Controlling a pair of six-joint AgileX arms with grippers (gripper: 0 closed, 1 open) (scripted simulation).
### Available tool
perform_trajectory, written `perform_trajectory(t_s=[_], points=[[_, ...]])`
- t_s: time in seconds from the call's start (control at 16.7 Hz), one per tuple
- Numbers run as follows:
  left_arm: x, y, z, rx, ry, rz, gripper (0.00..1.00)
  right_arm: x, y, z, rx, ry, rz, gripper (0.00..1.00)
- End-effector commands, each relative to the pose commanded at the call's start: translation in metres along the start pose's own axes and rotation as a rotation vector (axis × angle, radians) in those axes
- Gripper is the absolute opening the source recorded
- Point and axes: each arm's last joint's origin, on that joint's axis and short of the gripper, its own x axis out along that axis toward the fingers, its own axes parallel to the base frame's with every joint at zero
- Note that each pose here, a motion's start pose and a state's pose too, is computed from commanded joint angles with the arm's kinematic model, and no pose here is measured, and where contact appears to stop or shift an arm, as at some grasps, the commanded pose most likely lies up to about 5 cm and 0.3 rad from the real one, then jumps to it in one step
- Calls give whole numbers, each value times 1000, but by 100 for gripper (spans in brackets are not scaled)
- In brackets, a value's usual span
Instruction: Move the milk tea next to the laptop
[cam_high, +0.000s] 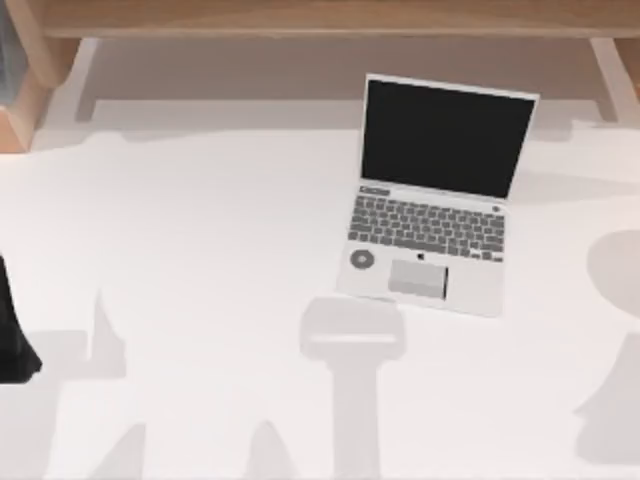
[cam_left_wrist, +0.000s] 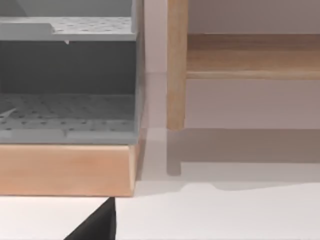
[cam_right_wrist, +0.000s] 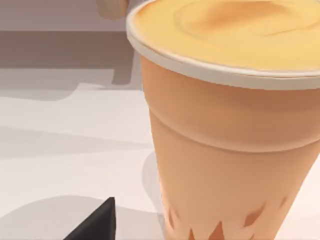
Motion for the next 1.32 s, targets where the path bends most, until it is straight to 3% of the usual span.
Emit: perform_trajectory(t_s=[0.24,0.66,0.96,1.32], points=[[0,0,0,0,0,0,100,10,-1,2,-2,-4,-1,100],[0,0,0,0,0,0,100,75,-1,0,1,2,0,100],[0,0,0,0,0,0,100,80,0,0,0,0,0,100],[0,0,0,0,0,0,100,80,0,0,0,0,0,55]])
